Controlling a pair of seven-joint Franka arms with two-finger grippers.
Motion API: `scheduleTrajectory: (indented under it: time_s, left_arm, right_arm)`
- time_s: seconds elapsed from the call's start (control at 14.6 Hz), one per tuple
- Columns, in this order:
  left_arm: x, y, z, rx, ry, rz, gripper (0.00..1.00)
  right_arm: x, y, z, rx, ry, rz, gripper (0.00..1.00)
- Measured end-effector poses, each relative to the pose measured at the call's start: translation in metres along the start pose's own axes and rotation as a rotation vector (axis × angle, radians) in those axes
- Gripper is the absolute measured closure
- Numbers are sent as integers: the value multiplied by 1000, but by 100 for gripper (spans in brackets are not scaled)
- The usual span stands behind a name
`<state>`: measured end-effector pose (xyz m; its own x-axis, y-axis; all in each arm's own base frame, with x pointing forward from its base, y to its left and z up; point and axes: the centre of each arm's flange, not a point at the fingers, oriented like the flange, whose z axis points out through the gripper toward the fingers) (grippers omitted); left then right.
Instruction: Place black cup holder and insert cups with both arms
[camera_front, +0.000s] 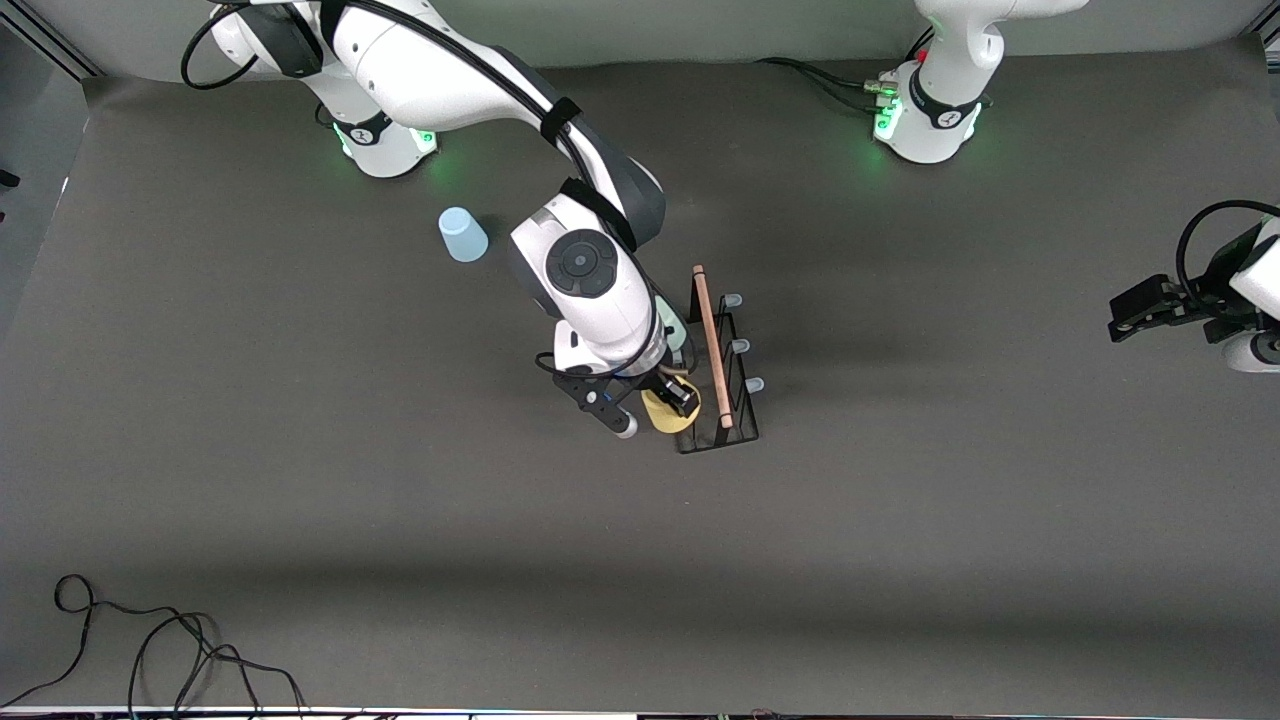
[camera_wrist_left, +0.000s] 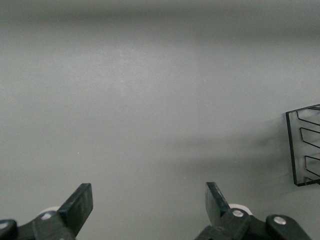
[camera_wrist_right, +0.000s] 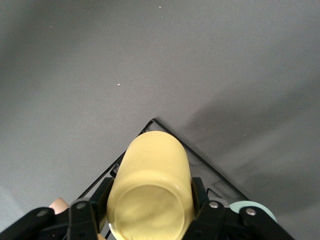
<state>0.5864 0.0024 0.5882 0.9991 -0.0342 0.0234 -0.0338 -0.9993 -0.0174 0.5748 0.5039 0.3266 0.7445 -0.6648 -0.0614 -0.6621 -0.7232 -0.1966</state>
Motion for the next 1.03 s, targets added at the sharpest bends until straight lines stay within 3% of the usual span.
scheduleTrajectory:
  time_s: [0.14,0.34,0.75,0.89,1.03]
  left_arm:
    - [0,0,0,0,0,0,0]
    - [0,0,0,0,0,0,0]
    - [0,0,0,0,-1,0,0]
    - [0,0,0,0,-1,0,0]
    - [0,0,0,0,-1,0,0]
  right_arm:
    - [0,0,0,1,0,1,33]
    - [0,0,0,4,1,2,17]
    - [3,-2,-3,17,6,6,15]
    - [15,-5,-16,30,18,16,15]
    - [39,-1,-39,-1,22,-1,16]
